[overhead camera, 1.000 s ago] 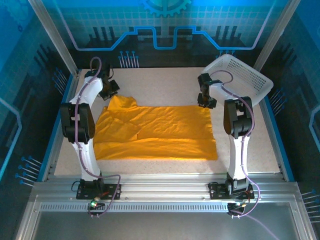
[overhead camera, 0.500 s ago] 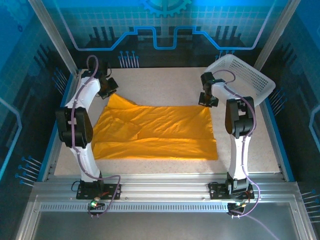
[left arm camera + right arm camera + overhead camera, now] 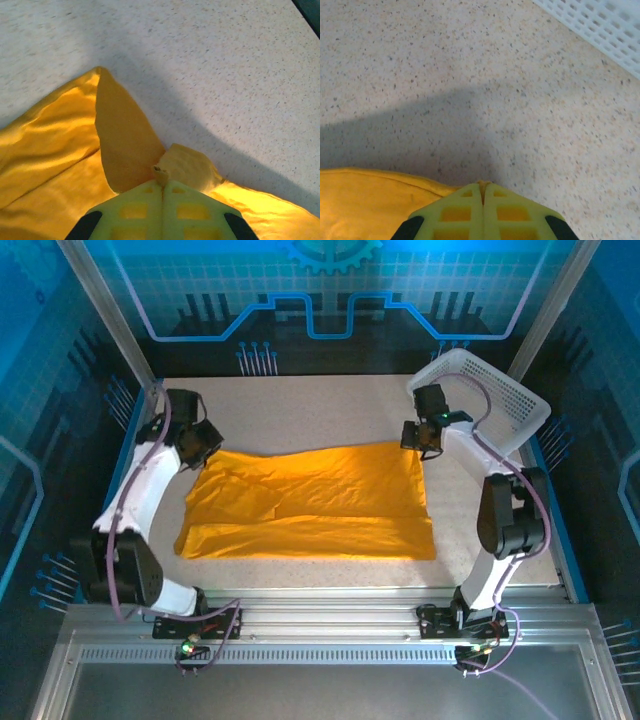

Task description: Fold and stack the t-shirts

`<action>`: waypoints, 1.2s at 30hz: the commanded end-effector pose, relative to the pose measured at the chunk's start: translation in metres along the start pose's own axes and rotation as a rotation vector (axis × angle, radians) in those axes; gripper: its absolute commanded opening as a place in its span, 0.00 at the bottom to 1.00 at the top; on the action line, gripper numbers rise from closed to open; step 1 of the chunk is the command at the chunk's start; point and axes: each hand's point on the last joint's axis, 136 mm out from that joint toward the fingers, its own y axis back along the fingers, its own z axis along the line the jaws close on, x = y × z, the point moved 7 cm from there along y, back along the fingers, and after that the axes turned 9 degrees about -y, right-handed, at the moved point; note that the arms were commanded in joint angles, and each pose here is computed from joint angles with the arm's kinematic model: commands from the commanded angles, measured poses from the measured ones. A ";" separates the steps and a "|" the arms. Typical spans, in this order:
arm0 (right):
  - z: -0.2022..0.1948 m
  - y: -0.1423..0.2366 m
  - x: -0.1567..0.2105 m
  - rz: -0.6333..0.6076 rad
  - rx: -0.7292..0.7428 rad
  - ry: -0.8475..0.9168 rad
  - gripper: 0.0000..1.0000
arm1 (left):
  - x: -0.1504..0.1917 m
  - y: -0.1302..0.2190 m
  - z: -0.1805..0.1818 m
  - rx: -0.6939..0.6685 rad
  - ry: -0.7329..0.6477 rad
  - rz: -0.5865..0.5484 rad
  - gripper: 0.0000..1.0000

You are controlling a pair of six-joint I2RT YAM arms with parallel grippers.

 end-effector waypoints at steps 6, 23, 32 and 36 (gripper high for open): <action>-0.027 0.025 0.061 0.083 0.024 -0.040 0.00 | 0.070 0.030 0.070 -0.213 0.131 -0.001 0.00; -0.046 0.054 0.116 0.146 0.077 0.016 0.00 | 0.113 0.044 0.114 -0.353 0.218 -0.001 0.00; -0.053 0.058 0.141 0.194 0.183 0.047 0.00 | 0.130 0.039 0.121 -0.386 0.234 0.084 0.00; -0.063 0.052 0.152 0.229 0.249 0.047 0.01 | 0.139 0.037 0.123 -0.380 0.254 0.118 0.00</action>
